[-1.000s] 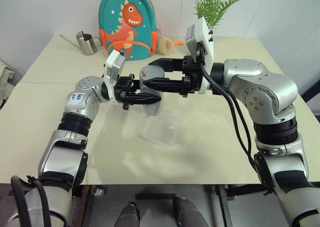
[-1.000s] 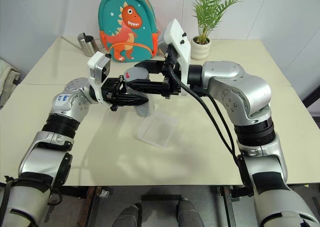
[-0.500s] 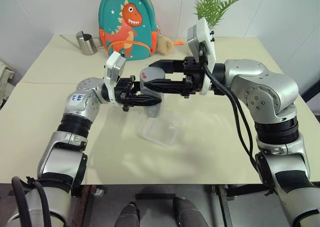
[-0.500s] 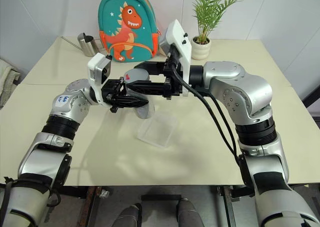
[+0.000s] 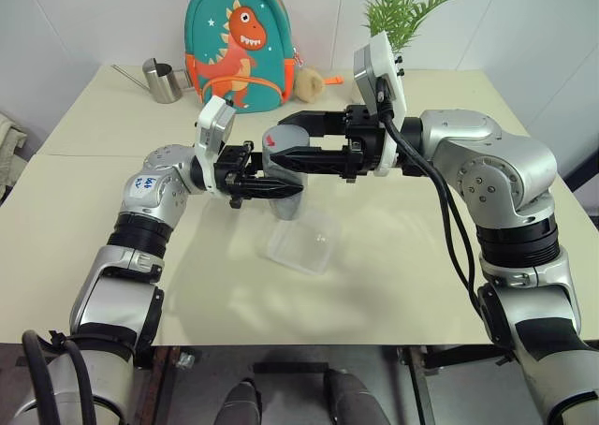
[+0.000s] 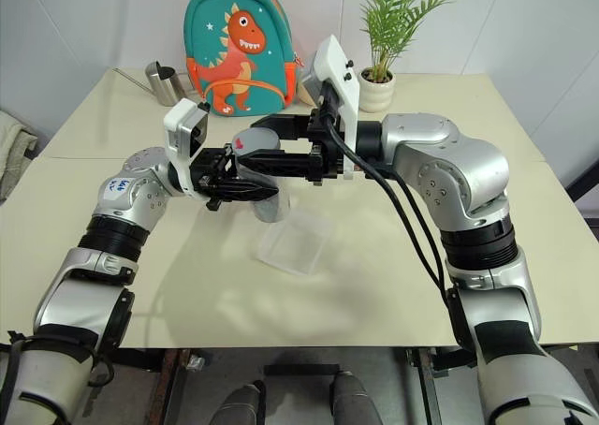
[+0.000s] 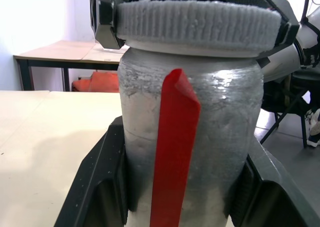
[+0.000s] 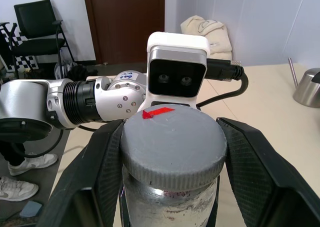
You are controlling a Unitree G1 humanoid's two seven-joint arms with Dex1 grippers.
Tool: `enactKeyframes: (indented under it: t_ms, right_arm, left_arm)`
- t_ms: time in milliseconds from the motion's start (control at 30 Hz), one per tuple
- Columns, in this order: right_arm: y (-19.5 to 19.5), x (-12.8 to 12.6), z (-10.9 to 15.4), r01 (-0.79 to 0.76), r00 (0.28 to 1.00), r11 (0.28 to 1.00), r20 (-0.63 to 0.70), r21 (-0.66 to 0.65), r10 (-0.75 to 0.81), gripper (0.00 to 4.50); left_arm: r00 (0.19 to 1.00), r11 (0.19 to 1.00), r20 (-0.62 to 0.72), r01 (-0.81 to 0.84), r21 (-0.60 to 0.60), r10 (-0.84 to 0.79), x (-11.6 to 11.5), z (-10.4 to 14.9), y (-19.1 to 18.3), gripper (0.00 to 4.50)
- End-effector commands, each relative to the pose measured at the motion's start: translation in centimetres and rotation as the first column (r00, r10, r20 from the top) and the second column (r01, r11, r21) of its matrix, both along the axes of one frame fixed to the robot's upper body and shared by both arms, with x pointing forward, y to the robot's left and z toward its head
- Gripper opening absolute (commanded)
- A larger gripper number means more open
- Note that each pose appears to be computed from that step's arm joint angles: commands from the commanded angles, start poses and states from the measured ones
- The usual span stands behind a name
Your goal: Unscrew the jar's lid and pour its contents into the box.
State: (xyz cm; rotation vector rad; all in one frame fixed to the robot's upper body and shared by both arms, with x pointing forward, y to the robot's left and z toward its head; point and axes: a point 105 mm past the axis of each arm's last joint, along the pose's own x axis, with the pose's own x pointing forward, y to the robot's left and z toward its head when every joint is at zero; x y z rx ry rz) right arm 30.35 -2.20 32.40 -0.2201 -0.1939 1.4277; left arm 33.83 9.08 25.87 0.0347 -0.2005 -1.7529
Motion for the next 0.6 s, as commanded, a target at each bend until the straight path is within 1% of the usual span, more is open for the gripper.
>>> enactKeyframes:
  t_ms: [33,433,533,600]
  right_arm:
    - [-3.8,-2.5,8.2,0.015,0.953,0.974,0.292,0.226,-0.083,2.65]
    - [-3.9,-1.9,9.1,0.044,0.943,0.967,0.308,0.251,-0.123,2.65]
    - [-3.6,-1.8,8.2,0.061,0.951,0.966,0.280,0.252,-0.133,2.65]
    - [-3.6,-1.6,7.7,0.094,0.952,0.958,0.256,0.270,-0.165,2.65]
  left_arm:
    - [0.994,0.997,-0.106,0.033,0.063,-0.026,-0.5,-3.2,2.2,2.00]
    - [0.995,0.996,-0.095,0.027,0.089,-0.018,-0.3,-3.9,2.0,2.00]
    - [0.998,0.997,-0.064,0.016,0.071,-0.012,-0.1,-3.3,2.0,2.00]
    - [0.999,0.997,-0.036,0.007,0.083,-0.004,-0.1,-3.3,2.1,2.00]
